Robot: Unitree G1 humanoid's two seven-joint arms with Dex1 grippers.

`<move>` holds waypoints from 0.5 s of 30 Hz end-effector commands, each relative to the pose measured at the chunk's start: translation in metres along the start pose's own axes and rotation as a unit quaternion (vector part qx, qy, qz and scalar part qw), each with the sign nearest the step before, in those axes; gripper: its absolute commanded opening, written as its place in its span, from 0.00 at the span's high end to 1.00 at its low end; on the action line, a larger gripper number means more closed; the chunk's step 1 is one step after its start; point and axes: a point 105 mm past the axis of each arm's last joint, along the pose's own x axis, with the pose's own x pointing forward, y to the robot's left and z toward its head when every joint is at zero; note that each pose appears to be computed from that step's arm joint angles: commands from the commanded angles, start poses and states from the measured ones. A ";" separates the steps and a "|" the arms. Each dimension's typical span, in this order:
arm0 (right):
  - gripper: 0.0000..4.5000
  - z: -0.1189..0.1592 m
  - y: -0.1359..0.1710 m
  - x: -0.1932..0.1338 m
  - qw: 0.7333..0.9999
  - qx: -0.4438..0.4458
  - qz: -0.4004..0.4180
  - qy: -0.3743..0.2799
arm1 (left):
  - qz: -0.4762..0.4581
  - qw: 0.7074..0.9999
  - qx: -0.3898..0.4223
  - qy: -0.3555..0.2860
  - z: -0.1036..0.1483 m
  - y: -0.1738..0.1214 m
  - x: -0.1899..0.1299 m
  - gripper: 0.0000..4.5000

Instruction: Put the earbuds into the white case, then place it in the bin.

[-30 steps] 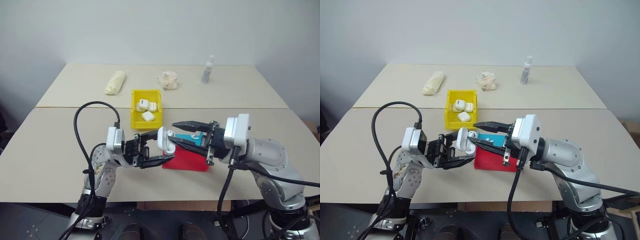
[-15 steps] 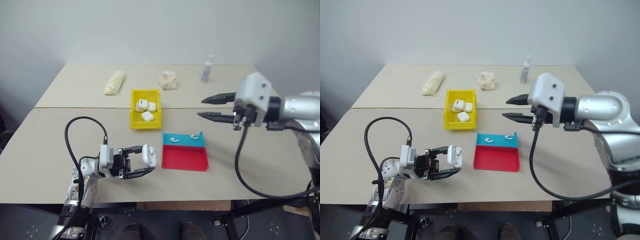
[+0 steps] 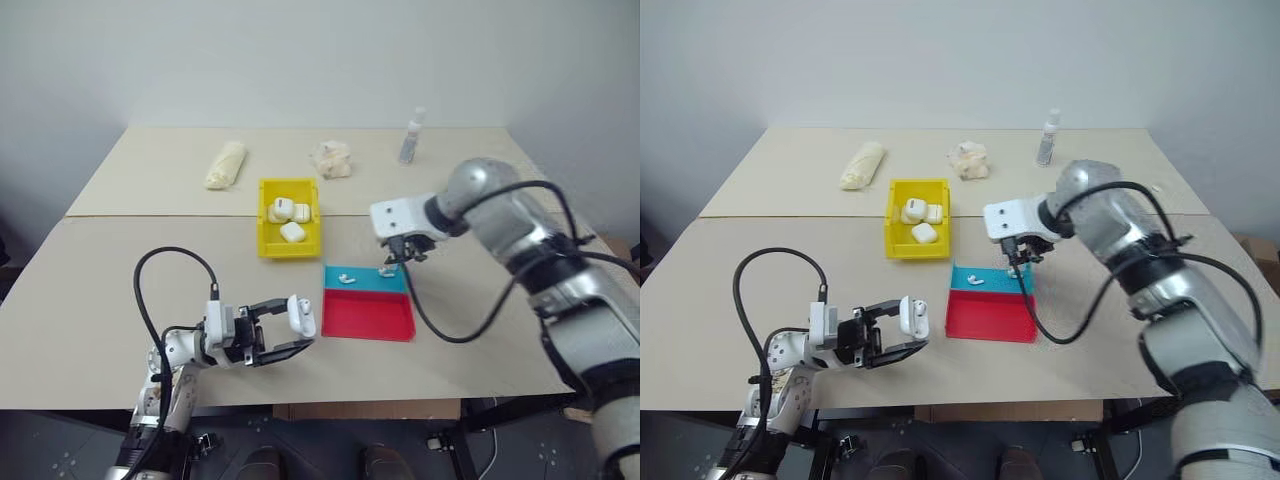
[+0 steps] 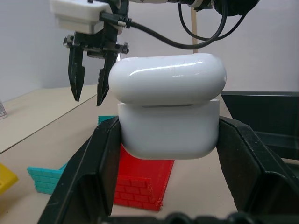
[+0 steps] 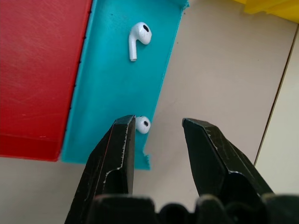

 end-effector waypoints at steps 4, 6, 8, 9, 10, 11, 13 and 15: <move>0.55 -0.018 -0.006 0.011 0.999 0.002 0.018 0.043 | 0.008 1.000 0.024 -0.014 0.007 -0.005 0.004 0.39; 0.55 -0.020 -0.005 0.016 0.999 0.006 0.022 0.046 | 0.012 0.999 0.027 -0.013 0.007 -0.006 0.003 0.39; 0.55 -0.022 -0.003 0.020 0.999 0.008 0.026 0.047 | 0.018 0.999 0.029 -0.012 0.007 -0.006 0.003 0.39; 0.55 -0.023 -0.003 0.023 0.998 0.010 0.026 0.048 | 0.020 0.999 0.031 -0.013 0.007 -0.005 0.003 0.39; 0.55 -0.025 -0.002 0.025 0.998 0.012 0.027 0.050 | 0.021 0.999 0.032 -0.012 0.008 -0.005 0.003 0.39; 0.55 -0.026 -0.002 0.027 0.998 0.014 0.027 0.052 | 0.021 0.999 0.034 -0.012 0.008 -0.005 0.003 0.39; 0.55 -0.028 -0.002 0.030 0.998 0.020 0.023 0.053 | 0.022 0.999 0.035 -0.011 0.008 -0.004 0.003 0.39; 0.55 -0.028 -0.003 0.031 0.998 0.023 0.023 0.051 | 0.022 0.999 0.037 -0.010 0.008 -0.004 0.003 0.39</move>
